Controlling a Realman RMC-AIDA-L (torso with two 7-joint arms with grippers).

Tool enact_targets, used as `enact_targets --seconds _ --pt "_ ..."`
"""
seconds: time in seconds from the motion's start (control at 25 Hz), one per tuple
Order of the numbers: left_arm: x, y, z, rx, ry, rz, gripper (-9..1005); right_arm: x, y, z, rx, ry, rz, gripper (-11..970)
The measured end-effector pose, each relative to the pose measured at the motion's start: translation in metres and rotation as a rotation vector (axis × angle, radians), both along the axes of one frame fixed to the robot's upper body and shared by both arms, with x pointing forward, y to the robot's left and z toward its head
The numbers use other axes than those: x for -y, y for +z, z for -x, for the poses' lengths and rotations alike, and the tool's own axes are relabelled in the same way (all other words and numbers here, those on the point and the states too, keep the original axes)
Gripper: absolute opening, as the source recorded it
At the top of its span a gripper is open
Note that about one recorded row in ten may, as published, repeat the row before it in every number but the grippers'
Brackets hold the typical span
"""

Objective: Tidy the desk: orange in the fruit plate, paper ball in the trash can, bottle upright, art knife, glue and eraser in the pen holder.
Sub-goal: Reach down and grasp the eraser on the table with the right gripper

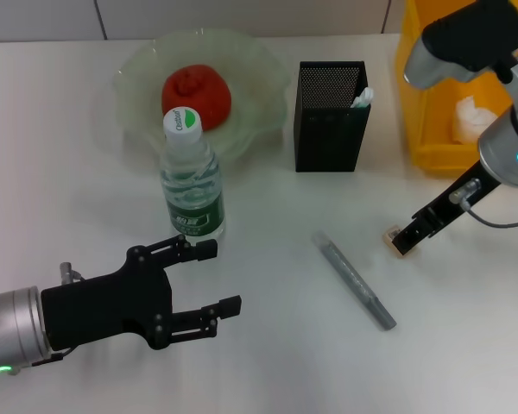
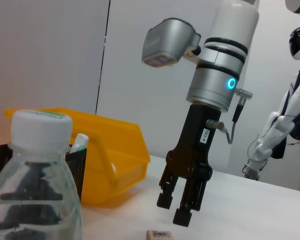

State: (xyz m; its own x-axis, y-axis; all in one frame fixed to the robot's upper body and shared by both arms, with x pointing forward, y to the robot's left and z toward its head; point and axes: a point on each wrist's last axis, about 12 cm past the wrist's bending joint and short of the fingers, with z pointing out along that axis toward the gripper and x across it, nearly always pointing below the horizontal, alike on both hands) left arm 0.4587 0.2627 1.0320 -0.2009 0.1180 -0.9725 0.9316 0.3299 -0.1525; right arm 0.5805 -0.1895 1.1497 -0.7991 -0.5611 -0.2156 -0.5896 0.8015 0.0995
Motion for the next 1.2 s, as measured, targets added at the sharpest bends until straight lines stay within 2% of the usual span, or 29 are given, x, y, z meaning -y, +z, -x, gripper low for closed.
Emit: enact_targets --seconds 0.2,0.48,0.68,1.2 --pt "0.001 -0.001 0.000 -0.001 -0.002 -0.009 798 -0.003 -0.012 -0.006 -0.022 -0.013 0.001 723" --pt "0.001 -0.002 0.000 -0.005 -0.004 -0.013 798 -0.007 -0.018 -0.010 -0.021 -0.015 0.002 491" --pt "0.001 -0.003 0.001 -0.008 -0.003 -0.014 798 -0.010 -0.021 -0.013 -0.026 -0.013 0.004 427" --pt "0.000 -0.003 0.002 -0.007 0.000 -0.015 798 -0.015 -0.027 -0.015 -0.035 -0.003 0.011 418"
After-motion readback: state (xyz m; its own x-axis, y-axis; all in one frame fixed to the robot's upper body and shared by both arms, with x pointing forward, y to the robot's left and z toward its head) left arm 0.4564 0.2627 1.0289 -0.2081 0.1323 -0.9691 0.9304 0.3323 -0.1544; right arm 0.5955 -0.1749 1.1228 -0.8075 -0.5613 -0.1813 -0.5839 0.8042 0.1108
